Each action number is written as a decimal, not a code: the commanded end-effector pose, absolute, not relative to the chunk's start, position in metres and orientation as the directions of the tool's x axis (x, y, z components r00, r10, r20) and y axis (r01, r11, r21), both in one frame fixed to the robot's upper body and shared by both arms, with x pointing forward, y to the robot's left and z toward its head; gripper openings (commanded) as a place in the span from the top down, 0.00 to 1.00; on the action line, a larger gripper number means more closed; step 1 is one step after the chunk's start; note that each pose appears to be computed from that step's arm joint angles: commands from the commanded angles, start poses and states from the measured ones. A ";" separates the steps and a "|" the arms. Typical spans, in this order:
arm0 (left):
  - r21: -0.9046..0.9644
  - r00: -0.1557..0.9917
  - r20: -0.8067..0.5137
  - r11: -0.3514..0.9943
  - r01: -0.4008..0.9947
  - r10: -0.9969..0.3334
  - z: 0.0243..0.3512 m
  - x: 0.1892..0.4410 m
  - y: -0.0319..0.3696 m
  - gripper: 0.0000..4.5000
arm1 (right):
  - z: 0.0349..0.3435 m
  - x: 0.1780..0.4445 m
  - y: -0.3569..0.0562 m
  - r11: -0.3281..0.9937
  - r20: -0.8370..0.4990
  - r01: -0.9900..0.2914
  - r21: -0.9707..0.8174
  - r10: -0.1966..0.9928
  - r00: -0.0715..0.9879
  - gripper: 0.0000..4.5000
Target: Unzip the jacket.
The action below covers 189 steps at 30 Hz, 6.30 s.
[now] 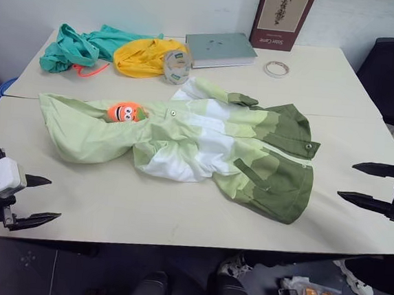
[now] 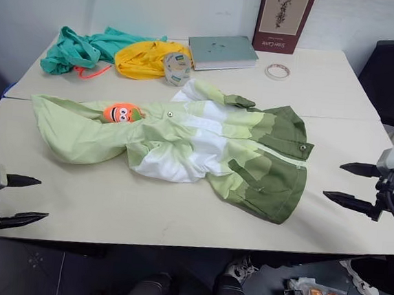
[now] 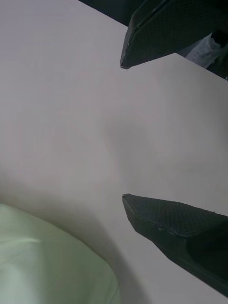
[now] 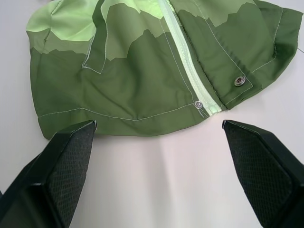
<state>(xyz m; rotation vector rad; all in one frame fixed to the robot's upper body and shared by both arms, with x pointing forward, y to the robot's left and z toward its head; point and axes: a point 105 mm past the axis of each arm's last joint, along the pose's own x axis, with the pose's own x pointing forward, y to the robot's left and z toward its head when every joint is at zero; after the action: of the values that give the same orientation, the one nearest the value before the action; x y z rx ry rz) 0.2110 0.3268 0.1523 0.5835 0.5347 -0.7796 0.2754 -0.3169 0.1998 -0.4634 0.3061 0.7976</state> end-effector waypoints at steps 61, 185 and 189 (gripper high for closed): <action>0.701 0.347 -0.615 -0.289 0.652 -0.708 0.159 0.368 0.107 0.14 | 0.102 0.267 -0.199 0.474 -0.494 -0.729 -0.494 0.537 0.684 0.09; 0.870 0.339 -0.436 -0.294 0.395 -0.834 0.241 0.385 0.051 0.16 | 0.197 0.292 -0.153 0.446 -0.262 -0.772 -0.453 0.762 0.593 0.00; 0.761 0.250 -0.420 -0.188 0.621 -0.872 0.259 0.376 0.080 0.16 | 0.201 0.307 -0.140 0.297 -0.316 -0.757 -0.582 0.775 0.547 0.00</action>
<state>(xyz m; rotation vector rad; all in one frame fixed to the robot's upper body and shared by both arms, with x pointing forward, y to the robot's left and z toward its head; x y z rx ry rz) 0.3857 0.0725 0.2362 1.2400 -0.2749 -1.3344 0.3040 -0.1438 0.1962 -0.6649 0.0153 0.9955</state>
